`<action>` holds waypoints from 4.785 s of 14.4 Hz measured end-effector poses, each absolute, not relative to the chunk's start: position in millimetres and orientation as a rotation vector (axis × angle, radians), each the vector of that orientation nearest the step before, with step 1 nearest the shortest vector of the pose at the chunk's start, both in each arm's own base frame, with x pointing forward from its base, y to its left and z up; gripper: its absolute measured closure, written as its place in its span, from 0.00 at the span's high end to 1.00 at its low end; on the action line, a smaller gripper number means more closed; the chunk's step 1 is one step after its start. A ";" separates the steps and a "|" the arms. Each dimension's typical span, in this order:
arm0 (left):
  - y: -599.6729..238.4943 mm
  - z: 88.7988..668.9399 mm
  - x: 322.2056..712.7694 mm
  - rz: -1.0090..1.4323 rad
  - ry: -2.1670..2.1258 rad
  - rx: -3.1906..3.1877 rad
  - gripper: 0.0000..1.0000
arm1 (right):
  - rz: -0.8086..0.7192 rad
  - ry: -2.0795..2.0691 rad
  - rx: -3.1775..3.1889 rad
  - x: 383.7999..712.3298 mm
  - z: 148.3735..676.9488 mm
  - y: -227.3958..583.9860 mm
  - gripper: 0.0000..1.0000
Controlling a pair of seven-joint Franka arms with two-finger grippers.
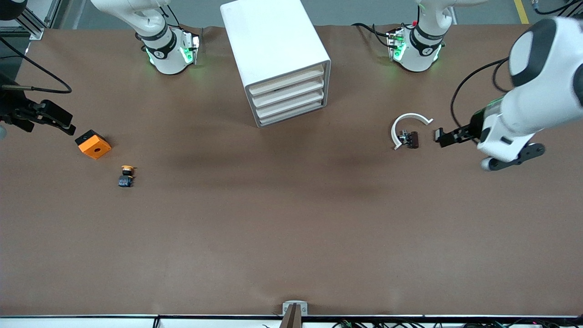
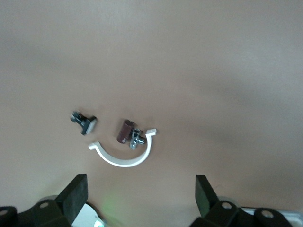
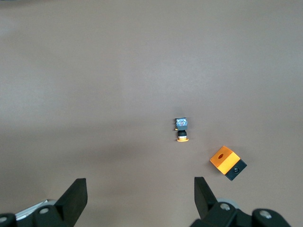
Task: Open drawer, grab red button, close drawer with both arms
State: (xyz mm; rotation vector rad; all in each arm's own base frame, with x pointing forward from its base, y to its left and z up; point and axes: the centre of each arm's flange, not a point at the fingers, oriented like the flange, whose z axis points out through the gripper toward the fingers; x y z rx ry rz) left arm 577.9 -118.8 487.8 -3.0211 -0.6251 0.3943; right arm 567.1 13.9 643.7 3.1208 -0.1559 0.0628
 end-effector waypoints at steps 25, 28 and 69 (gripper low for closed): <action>-292.9 304.6 585.7 0.929 -1.903 -1.973 1.00 | 0.026 -0.779 2.994 573.7 567.6 223.3 1.00; -294.0 302.3 583.8 0.939 -1.884 -1.964 1.00 | 0.028 -0.870 2.968 552.4 566.7 271.0 1.00; -477.8 194.9 406.5 1.317 -1.643 -1.381 0.24 | -0.138 -1.205 2.854 483.3 503.2 433.6 1.00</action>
